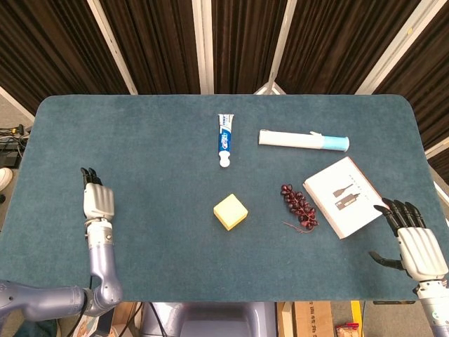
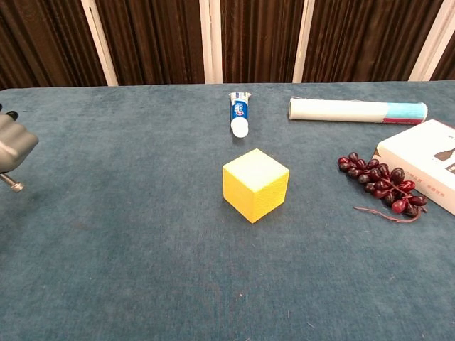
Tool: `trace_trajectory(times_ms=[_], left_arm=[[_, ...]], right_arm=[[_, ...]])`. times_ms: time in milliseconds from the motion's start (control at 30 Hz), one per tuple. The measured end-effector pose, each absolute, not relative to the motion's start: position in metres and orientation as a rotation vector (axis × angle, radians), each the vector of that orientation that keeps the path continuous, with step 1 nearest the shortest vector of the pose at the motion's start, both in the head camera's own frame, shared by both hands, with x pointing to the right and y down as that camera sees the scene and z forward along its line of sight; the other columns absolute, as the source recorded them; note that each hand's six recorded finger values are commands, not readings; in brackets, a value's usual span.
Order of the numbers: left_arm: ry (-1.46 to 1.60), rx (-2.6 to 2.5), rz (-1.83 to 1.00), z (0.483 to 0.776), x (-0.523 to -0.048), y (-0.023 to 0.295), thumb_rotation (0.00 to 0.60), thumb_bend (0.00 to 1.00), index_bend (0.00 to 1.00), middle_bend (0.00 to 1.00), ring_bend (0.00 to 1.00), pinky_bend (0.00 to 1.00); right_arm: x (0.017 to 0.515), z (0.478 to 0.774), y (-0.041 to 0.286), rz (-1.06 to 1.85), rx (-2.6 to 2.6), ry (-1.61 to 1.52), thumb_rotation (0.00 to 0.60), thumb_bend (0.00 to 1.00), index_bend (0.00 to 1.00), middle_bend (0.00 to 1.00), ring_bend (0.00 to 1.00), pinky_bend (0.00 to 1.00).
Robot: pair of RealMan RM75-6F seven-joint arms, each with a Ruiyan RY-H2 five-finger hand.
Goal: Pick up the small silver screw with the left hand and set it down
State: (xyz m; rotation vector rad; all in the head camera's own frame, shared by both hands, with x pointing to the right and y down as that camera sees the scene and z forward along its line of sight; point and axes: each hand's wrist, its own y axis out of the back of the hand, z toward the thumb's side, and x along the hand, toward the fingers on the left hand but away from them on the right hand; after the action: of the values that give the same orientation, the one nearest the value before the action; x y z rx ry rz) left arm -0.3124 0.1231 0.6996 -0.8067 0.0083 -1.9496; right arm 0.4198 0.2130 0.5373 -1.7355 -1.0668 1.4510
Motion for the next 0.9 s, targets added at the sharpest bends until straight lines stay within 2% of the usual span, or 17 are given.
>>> trace_trajectory(times_ms=[500,900], left_arm=[[0.003,-0.776,-1.942,0.705,-0.281,0.119,0.6,0.54,0.56,0.19,0.0,0.0],[-0.007,-0.762,-1.948,0.709,-0.273,0.121,0.6,0.52,0.5,0.18,0.0,0.0]], right_arm=[[0.421,0.537,0.213,1.451,-1.739,-1.071,0.6,0.15,0.19,0.11,0.06,0.0],[0.421,0.538,0.212,1.447,-1.744,-1.071,0.6,0.15,0.19,0.11,0.06,0.0]])
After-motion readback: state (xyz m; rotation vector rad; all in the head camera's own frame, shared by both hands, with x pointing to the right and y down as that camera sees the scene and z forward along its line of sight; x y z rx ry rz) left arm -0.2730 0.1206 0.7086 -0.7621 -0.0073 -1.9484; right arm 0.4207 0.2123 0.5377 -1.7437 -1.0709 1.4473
